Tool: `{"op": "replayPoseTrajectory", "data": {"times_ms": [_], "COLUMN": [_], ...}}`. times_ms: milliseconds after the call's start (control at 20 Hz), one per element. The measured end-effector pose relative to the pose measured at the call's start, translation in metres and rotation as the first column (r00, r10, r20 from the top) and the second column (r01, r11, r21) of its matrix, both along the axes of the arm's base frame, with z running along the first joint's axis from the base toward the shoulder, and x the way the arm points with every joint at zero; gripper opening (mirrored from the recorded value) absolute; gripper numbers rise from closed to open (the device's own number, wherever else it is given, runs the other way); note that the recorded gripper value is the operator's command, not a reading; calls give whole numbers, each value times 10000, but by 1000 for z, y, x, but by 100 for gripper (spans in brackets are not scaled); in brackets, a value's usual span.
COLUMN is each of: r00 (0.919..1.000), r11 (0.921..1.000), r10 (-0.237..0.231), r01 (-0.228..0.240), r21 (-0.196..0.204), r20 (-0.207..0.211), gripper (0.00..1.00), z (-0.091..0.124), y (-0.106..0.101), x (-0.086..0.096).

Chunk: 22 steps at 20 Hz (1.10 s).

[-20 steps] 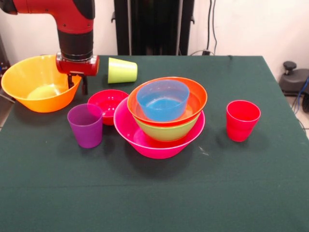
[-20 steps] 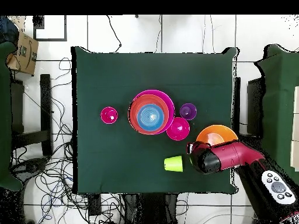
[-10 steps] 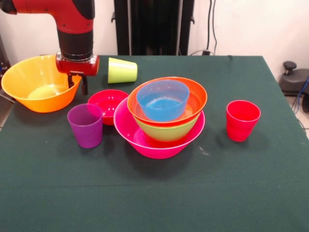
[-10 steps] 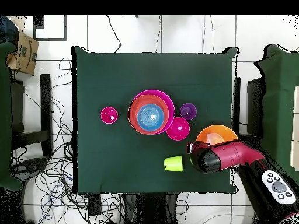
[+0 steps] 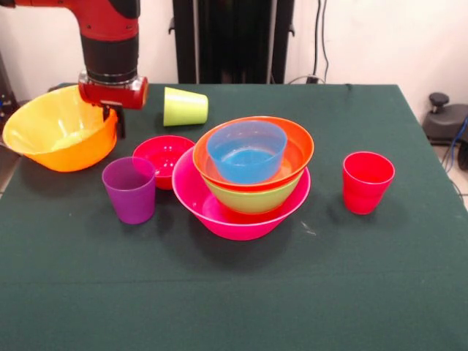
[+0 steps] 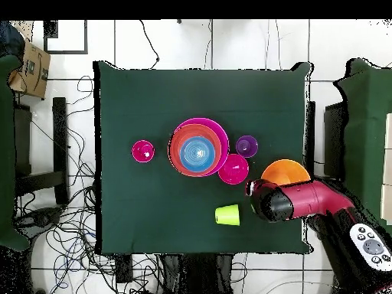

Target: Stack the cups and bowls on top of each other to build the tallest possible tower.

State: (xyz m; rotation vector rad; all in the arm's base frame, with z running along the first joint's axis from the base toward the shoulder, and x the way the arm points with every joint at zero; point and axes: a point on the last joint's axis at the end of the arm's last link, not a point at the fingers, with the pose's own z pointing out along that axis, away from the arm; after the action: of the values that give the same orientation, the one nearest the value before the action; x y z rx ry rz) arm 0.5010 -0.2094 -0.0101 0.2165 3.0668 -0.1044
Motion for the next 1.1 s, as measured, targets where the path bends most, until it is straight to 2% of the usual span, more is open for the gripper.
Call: {"op": "replayPoseTrajectory", "data": {"times_ms": [200, 450, 850, 1100], "r00": [9993, 9981, 9976, 9975], "r11": [9992, 9981, 9976, 9975], "r10": [-328, -616, -699, -702], "r01": [324, 615, 699, 702], "r21": [-226, -86, -12, 25], "r20": [-165, -55, -12, -69], "gripper": [0, 0, 0, 0], "z": [28, 58, 81, 96], "y": [1, 18, 33, 49], "x": [15, 31, 32, 31]}}
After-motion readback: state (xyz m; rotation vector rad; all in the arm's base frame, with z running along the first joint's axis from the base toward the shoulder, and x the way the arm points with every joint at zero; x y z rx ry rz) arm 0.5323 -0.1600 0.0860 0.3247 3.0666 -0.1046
